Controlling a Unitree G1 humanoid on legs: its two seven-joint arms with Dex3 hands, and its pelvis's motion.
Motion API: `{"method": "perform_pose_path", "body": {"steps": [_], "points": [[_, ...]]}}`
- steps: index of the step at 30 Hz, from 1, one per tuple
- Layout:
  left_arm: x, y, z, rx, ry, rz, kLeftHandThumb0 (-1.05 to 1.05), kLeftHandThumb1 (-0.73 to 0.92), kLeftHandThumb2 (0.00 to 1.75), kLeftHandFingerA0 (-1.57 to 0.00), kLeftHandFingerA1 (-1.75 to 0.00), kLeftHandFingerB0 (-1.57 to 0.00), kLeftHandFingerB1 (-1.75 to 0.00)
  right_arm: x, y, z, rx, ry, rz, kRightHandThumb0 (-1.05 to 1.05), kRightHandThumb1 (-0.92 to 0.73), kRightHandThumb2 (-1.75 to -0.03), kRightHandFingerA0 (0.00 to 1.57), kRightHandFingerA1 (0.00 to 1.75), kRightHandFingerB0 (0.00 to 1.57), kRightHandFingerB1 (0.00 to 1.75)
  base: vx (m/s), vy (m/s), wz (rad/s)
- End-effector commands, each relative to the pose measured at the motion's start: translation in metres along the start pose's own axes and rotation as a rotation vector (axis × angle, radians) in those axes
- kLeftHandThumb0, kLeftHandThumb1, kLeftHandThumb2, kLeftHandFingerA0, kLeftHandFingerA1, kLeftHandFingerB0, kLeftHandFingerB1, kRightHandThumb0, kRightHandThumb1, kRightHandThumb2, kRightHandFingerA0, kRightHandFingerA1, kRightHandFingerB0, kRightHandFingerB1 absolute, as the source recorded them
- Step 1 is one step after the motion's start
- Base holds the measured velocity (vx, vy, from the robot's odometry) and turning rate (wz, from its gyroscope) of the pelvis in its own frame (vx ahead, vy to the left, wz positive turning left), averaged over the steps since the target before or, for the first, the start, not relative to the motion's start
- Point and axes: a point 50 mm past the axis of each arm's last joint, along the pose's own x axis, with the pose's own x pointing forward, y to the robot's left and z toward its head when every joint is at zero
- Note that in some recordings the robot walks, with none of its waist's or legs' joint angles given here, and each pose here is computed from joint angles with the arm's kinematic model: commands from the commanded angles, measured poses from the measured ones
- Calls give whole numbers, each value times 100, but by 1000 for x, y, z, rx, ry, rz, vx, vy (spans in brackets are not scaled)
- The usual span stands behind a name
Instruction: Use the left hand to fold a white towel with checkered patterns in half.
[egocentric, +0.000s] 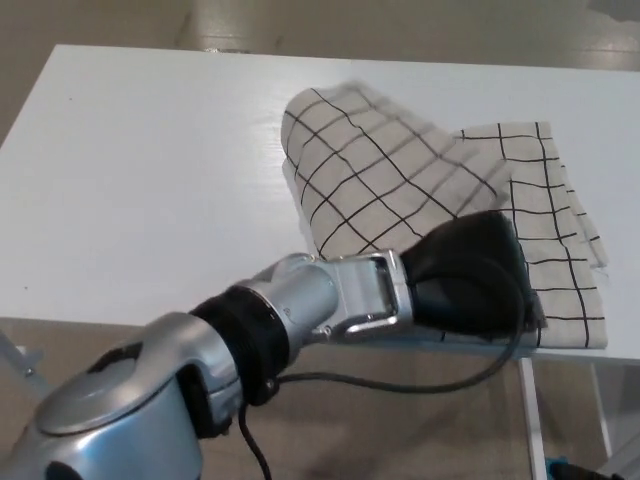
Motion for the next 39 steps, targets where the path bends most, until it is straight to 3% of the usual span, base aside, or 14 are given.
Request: {"method": "perform_pose_path", "body": {"steps": [1, 4, 5, 9, 10, 11, 13, 19, 21, 23, 30, 39], "points": [[3, -16, 36, -55, -95, -67, -30, 52, 56, -84, -175, -75, -163, -2, 1, 0, 15, 9, -13, -29, -65, -59, 57, 56, 67, 50, 0, 0, 0], [3, -16, 36, -55, -94, -68, -30, 52, 56, -84, -175, -75, -163, -2, 1, 1, 14, 9, -13, -29, -65, -59, 57, 56, 67, 50, 0, 0, 0], [-2, -35, 52, -290, -42, -230, -35, 52, 55, -86, -126, -84, -51, 1, 1, 2, 18, 5, -1, -28, -64, -59, 57, 56, 68, 51, 0, 0, 0], [-4, -42, 61, -398, -31, -299, -35, 52, 55, -86, -126, -84, -51, 2, 1, 3, 19, 2, 5, -28, -64, -59, 57, 56, 68, 51, 0, 0, 0], [-3, -45, 61, -406, 12, -396, -67, 56, 58, -2, -24, -19, -29, 2, 2, 2, 21, 5, 7, -26, -65, -59, 58, 57, 68, 51, 0, 0, 0], [-4, -44, 57, -424, 62, -471, -82, 49, 86, 0, 0, -8, -24, 2, 3, 0, 22, 7, 11, -26, -65, -59, 58, 57, 68, 51, 0, 0, 0], [-8, -38, 50, -468, 124, -532, -82, 49, 87, 0, 0, -9, -25, 2, 4, -2, 16, 8, 17, -26, -65, -59, 58, 57, 68, 51, 0, 0, 3], [-11, -7, 19, -493, 186, -407, -82, 49, 87, 0, 0, -6, -23, 2, 0, -2, 12, 25, 5, -28, -64, -59, 57, 57, 68, 51, 0, 0, 0], [-15, 7, 8, -489, 199, -338, -81, 48, 86, 0, 0, -9, -22, 1, 1, -3, 22, 31, 6, -28, -65, -59, 57, 58, 68, 51, 0, 0, 0], [-29, 48, -5, -460, 193, -138, -75, 43, 87, 0, -10, -1, -27, -1, 3, -6, 44, 36, 21, -27, -64, -59, 55, 57, 68, 51, 0, 0, 0], [-61, 120, -7, -382, 89, 91, -73, 43, 86, -3, -11, -4, -32, 1, 6, -8, 4, 23, 13, -29, -63, -59, 55, 56, 68, 51, 0, 0, 0], [-123, 149, 7, -458, 83, 152, -72, 43, 86, -2, -13, -3, -32, -4, 3, -11, -11, 30, 29, -34, -64, -59, 56, 54, 66, 50, 0, 0, 0]]}}
